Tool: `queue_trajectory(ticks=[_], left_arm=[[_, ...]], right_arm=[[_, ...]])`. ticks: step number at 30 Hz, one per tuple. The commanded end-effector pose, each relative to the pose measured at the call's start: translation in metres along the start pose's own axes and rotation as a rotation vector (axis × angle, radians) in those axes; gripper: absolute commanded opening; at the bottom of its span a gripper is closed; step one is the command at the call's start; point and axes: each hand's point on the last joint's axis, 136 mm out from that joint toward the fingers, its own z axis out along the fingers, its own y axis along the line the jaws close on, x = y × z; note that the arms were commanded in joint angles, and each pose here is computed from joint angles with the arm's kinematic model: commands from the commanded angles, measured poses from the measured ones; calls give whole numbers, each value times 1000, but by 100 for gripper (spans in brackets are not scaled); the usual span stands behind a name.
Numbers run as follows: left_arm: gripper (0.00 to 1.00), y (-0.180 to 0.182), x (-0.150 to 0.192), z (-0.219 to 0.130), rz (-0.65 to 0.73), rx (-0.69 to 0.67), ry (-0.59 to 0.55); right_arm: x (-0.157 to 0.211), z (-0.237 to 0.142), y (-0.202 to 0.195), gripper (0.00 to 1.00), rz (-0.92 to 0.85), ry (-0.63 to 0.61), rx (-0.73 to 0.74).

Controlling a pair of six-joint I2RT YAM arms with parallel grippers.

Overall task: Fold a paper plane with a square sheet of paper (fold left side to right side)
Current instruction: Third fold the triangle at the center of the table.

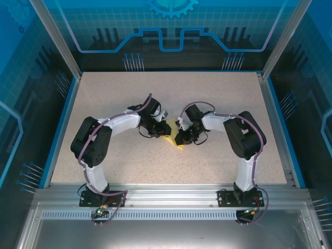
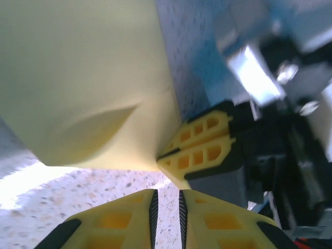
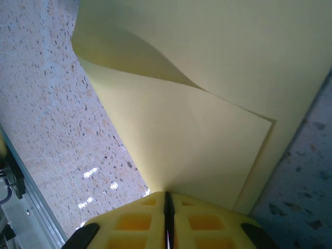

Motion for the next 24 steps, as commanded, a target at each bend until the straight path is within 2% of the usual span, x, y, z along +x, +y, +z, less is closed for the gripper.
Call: queue_trajectory(ticks=[1, 11, 18, 24], left_arm=[[21, -4, 1, 15, -4, 39, 19], [20, 11, 1, 39, -24, 3, 62], [20, 19, -8, 43, -20, -39, 44], [19, 39, -12, 45, -51, -100, 38]], right_arm=[[31, 17, -35, 9, 102, 101, 90], [31, 17, -34, 8, 101, 104, 91], [33, 17, -35, 8, 99, 113, 99], [35, 16, -38, 8, 99, 119, 114]])
